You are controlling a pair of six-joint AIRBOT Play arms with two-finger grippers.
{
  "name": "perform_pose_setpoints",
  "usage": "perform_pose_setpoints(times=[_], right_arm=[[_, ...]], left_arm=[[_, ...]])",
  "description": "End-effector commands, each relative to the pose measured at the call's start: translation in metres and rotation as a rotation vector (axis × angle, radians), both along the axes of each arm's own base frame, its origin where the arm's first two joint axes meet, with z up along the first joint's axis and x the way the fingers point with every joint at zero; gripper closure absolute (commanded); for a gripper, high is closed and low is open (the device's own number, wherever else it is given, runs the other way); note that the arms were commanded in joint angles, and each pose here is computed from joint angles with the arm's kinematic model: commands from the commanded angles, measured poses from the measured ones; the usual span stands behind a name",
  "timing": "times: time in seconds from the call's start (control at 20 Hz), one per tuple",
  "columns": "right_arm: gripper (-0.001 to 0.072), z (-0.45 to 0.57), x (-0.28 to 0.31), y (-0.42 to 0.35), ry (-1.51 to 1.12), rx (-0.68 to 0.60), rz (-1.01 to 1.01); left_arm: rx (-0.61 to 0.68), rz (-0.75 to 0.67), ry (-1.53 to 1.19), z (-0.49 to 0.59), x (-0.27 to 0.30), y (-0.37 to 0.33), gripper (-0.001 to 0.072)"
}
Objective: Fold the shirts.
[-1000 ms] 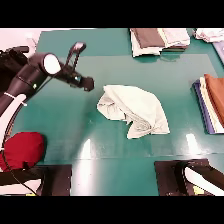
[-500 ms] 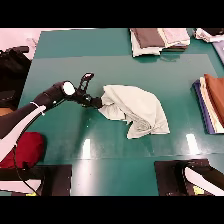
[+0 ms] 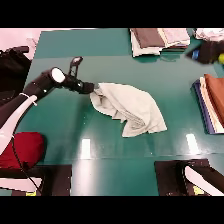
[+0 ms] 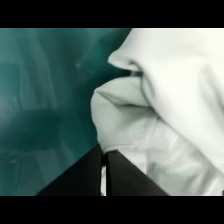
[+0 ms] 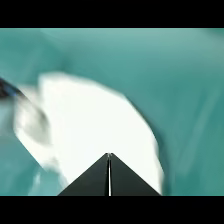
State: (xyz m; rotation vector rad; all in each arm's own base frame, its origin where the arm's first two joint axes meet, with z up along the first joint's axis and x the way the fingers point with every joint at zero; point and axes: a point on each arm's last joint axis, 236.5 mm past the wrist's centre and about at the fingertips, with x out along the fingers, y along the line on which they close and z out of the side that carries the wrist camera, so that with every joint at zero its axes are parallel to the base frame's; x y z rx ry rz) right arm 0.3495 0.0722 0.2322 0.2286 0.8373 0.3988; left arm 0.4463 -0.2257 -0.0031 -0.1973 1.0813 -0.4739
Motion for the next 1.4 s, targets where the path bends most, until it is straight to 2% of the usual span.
perform_pose_setpoints(times=[0.0,0.05,0.1,0.25,0.35,0.6,0.65,0.75,0.8,1.0,1.2,1.35], right_arm=[[0.0671,-0.111,-0.03,-0.035,0.26,0.005,-0.117],[0.0433,-0.149,-0.042,-0.042,0.347,0.031,-0.159],[0.0238,-0.187,-0.054,-0.045,0.434,0.063,-0.19],[0.0245,-0.266,-0.088,-0.028,0.651,0.154,-0.204],[0.0277,-0.292,-0.091,-0.009,0.701,0.207,-0.173],[0.0286,-0.324,-0.085,0.026,0.76,0.151,-0.071],[0.0345,-0.326,-0.081,0.031,0.757,0.133,-0.05],[0.0553,-0.328,-0.074,0.032,0.741,0.071,-0.006],[0.0693,-0.326,-0.07,0.033,0.725,0.044,0.013],[0.069,-0.271,-0.033,0.017,0.535,-0.044,0.033],[0.069,-0.116,0.02,-0.028,0.103,-0.111,-0.077],[0.069,0.009,0.017,-0.056,-0.202,-0.142,-0.172]], left_arm=[[0.019,-0.019,-0.023,0.021,0.011,0.02,0.0683],[0.023,-0.026,-0.026,0.021,0.011,0.02,0.0683],[0.024,-0.027,-0.025,0.02,0.011,0.02,0.0683],[0.023,-0.026,-0.027,0.021,0.011,0.02,0.0683],[0.023,-0.026,-0.027,0.021,0.011,0.02,0.0683],[0.023,-0.028,-0.022,0.02,0.01,0.02,0.0683],[0.024,-0.028,-0.022,0.02,0.01,0.02,0.0683],[0.025,-0.033,-0.012,0.019,0.008,0.02,0.0683],[0.027,-0.038,-0.004,0.018,0.006,0.02,0.0683],[0.077,-0.034,-0.107,0.049,0.012,0.033,0.0683],[0.177,0.004,-0.466,0.182,0.018,0.068,0.0683],[0.167,0.043,-0.708,0.293,-0.013,0.086,0.0683]])
